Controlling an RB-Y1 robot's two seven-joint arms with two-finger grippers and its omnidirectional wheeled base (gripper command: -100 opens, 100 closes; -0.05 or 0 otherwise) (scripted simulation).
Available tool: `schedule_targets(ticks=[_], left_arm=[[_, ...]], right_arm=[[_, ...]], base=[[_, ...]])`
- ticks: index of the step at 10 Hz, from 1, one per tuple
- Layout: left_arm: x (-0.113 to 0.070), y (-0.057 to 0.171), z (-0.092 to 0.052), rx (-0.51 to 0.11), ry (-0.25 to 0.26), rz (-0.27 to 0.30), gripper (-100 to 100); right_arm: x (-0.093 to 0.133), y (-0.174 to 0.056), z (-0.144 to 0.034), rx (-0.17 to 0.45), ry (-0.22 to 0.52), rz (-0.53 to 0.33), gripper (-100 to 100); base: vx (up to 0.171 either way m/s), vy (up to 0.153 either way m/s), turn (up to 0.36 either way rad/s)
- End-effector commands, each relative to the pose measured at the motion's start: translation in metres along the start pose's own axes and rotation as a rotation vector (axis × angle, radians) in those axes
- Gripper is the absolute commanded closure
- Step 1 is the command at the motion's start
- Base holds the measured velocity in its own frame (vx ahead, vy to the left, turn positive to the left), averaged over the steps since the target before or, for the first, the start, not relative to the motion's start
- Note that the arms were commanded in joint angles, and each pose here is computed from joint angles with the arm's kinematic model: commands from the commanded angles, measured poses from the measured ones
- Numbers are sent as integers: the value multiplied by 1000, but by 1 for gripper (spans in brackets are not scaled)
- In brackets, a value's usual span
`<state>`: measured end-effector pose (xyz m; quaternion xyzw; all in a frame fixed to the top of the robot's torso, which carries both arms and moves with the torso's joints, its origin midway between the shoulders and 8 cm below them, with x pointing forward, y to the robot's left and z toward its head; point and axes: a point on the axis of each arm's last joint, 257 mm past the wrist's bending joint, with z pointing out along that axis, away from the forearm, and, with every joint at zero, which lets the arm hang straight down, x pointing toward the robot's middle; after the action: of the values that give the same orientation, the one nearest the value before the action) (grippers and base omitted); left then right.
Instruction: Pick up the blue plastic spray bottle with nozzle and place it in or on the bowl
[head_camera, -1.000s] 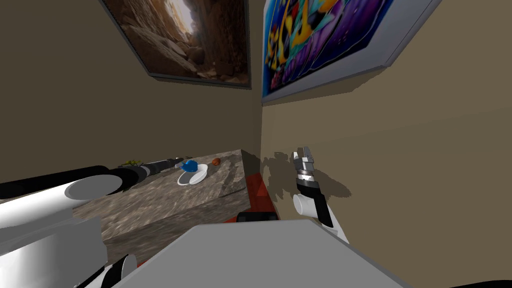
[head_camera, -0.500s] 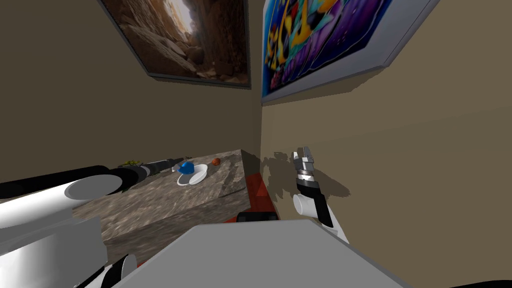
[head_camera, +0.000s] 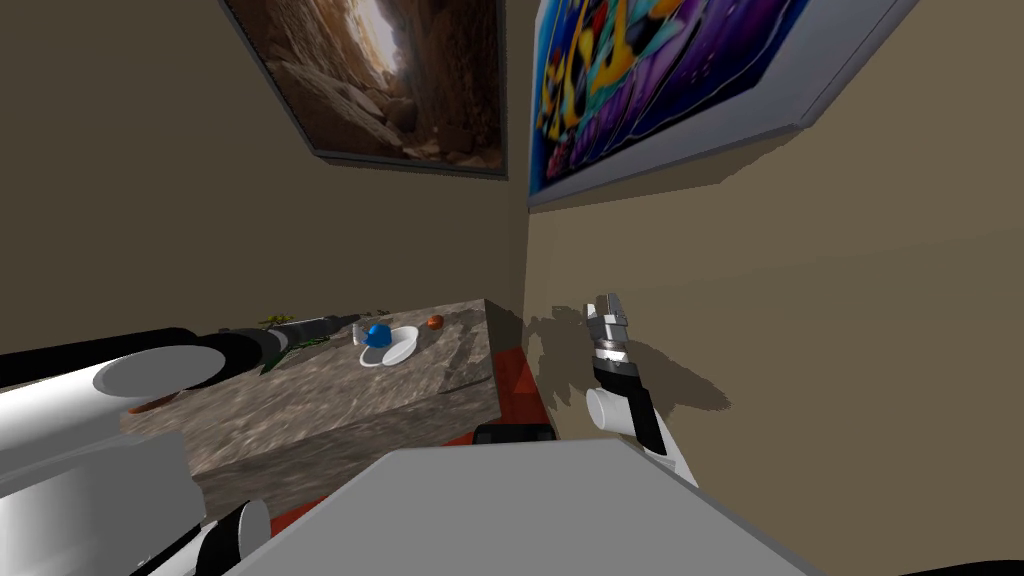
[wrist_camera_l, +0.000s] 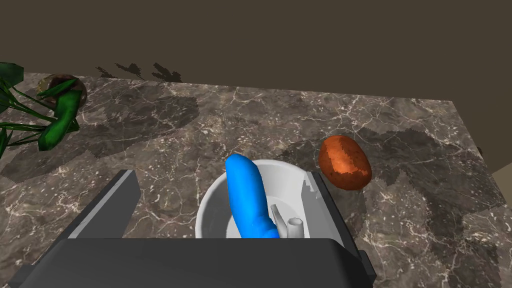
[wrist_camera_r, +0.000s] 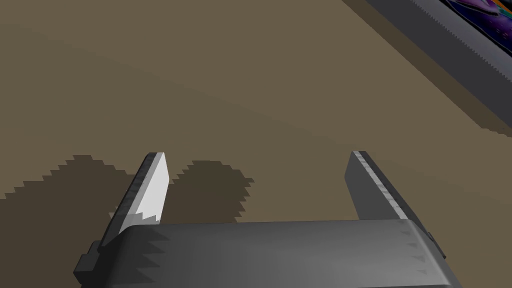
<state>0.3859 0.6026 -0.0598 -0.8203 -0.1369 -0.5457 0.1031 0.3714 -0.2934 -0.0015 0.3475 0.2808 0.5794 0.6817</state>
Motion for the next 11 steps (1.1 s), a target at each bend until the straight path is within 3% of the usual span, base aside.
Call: schedule_targets(ticks=[1,2,3,5,7,8,10,11], left_arm=[[-9,-8,8,2,-25,0,-100],[15,-20,2,7,0,29,-100],[8,-24,6,7,-16,43,-100],[-9,-31,14,6,-53,14,-100],[-9,-31,14,6,-53,14,-100],[11,-45,9,8,-35,37,-100],[-6,-52,17,3,-73,27,-100],[-6,-52,17,3,-73,27,-100]], right_arm=[[0,0,0,0,0,0,0],[0,0,0,0,0,0,0],[0,0,0,0,0,0,0],[0,0,0,0,0,0,0],[0,0,0,0,0,0,0],[0,0,0,0,0,0,0],[0,0,0,0,0,0,0],[0,0,0,0,0,0,0]], base=[[15,-20,55],[38,-49,142],[45,-60,164],[7,-10,27],[-6,8,-24],[60,-79,228],[28,-37,108],[-17,23,-67]])
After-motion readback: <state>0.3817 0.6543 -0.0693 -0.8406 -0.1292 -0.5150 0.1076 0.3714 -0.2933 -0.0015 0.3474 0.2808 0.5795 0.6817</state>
